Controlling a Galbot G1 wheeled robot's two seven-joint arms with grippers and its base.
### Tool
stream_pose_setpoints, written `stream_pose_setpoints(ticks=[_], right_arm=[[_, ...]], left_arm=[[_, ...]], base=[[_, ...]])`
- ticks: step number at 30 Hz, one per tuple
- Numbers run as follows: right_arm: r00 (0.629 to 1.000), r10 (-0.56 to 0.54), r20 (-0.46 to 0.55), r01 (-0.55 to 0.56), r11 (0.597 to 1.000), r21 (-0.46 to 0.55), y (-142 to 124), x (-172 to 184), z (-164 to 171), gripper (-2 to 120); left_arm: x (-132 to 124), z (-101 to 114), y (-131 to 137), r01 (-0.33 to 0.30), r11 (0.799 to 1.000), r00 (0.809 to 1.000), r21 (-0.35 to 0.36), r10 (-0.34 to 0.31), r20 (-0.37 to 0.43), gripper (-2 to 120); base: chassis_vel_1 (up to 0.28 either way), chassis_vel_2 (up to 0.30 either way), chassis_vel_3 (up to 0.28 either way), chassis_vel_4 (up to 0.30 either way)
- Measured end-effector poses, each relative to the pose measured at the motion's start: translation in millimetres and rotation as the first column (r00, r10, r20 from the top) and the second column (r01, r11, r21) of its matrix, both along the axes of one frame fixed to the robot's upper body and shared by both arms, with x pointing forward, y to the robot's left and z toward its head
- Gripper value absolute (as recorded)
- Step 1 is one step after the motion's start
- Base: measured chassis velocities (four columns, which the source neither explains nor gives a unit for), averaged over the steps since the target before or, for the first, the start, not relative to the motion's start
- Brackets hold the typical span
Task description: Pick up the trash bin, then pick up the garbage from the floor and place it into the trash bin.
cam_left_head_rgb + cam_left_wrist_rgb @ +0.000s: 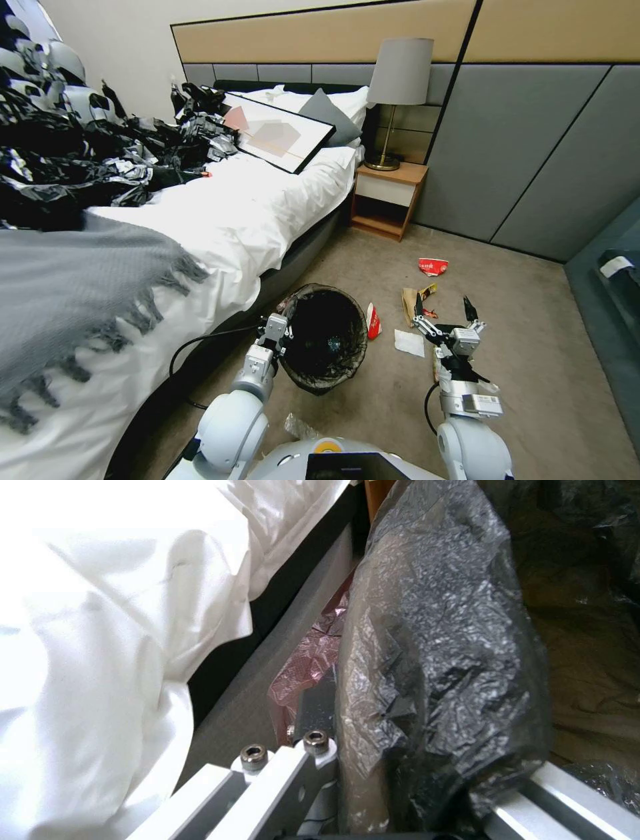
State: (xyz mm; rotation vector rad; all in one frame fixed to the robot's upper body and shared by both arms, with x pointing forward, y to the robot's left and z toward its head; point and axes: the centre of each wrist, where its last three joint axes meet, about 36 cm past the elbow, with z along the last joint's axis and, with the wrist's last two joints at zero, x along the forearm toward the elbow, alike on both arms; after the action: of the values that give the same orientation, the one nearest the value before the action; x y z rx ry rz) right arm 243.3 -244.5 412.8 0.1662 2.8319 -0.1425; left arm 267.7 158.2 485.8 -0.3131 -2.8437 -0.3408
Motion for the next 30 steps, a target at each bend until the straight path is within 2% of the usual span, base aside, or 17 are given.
stream_pose_setpoints(ticks=[10,24,26,28,30], right_arm=[[1.000,-0.002,0.009,0.002,1.000,-0.012,-3,2,-3,100],[0.998,-0.020,0.053,0.023,0.999,-0.045,-7,11,-6,100],[0.998,-0.031,0.047,0.034,0.998,-0.047,-8,12,-6,100],[0.994,-0.104,-0.042,0.103,0.994,-0.038,-15,24,-10,100],[0.992,-0.111,-0.057,0.108,0.993,-0.040,-17,26,-11,100]], left_arm=[[0,-1,0,-0.003,1.000,1.000,0.001,0.003,0.000,0],[0,-1,-2,-0.004,1.000,1.000,0.000,0.004,-0.003,0],[0,-1,-2,-0.004,1.000,1.000,-0.001,0.004,-0.003,0],[-1,-2,-2,-0.003,1.000,1.000,0.000,0.003,-0.004,0],[-1,-2,-2,-0.003,1.000,1.000,0.000,0.003,-0.004,0]], base=[[-0.078,0.085,0.080,-0.077],[0.000,0.000,0.000,0.000],[0.000,0.000,0.000,0.000],[0.000,0.000,0.000,0.000],[0.000,0.000,0.000,0.000]])
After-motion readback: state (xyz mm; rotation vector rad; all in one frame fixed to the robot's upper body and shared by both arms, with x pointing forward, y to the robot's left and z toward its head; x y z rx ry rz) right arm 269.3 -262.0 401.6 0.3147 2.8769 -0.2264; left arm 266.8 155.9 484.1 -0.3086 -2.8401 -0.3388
